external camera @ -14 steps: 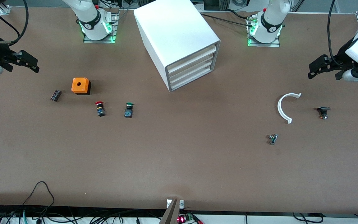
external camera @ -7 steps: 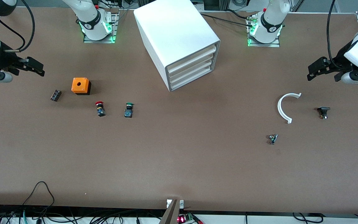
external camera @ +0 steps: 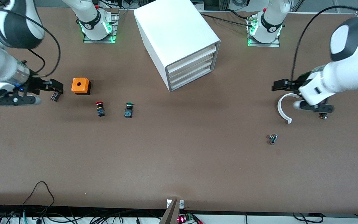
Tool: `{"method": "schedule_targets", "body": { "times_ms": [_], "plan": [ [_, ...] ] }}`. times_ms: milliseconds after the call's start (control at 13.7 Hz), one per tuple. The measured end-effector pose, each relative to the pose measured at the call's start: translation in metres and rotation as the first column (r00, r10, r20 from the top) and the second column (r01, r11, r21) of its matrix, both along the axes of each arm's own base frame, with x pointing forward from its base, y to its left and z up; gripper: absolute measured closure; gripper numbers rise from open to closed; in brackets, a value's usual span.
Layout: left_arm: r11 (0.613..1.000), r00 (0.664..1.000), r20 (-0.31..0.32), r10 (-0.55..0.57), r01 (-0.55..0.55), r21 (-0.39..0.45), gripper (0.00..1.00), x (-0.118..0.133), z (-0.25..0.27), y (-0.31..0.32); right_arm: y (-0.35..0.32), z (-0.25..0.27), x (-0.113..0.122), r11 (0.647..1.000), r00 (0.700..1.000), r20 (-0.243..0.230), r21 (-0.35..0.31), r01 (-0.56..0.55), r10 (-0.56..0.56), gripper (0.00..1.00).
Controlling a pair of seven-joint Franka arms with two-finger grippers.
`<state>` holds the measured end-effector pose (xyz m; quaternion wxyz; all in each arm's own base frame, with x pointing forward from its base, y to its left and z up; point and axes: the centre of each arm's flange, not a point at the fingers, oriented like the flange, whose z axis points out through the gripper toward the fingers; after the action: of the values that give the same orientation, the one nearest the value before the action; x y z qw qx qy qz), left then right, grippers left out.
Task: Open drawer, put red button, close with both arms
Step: 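Reach the right gripper to the red button while the left gripper reaches the drawer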
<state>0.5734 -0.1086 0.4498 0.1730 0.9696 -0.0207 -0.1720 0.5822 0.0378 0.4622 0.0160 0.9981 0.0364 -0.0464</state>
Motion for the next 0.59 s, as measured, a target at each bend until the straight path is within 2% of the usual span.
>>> {"method": "schedule_targets", "body": {
  "times_ms": [73,220,439,585],
  "plan": [
    [0.995,0.998,-0.062,0.021,-0.026,-0.097,0.0,-0.008,-0.029,-0.025,0.004,-0.016,0.005,1.0,1.0,-0.014,-0.001,-0.006,0.006,0.0],
    [0.971,0.99,-0.127,0.059,-0.087,-0.224,0.0,-0.028,-0.084,-0.08,0.01,-0.052,0.016,1.0,0.999,-0.028,-0.001,-0.016,0.016,0.0],
    [0.953,0.984,-0.171,0.048,-0.096,-0.288,0.0,-0.072,-0.131,-0.157,0.032,-0.113,0.022,0.998,0.998,-0.031,0.01,-0.055,0.055,0.0],
    [0.94,0.98,-0.197,0.038,-0.102,-0.325,0.0,-0.103,-0.156,-0.184,0.05,-0.151,0.019,0.996,0.996,-0.034,0.022,-0.084,0.085,0.0]
  ]
}}
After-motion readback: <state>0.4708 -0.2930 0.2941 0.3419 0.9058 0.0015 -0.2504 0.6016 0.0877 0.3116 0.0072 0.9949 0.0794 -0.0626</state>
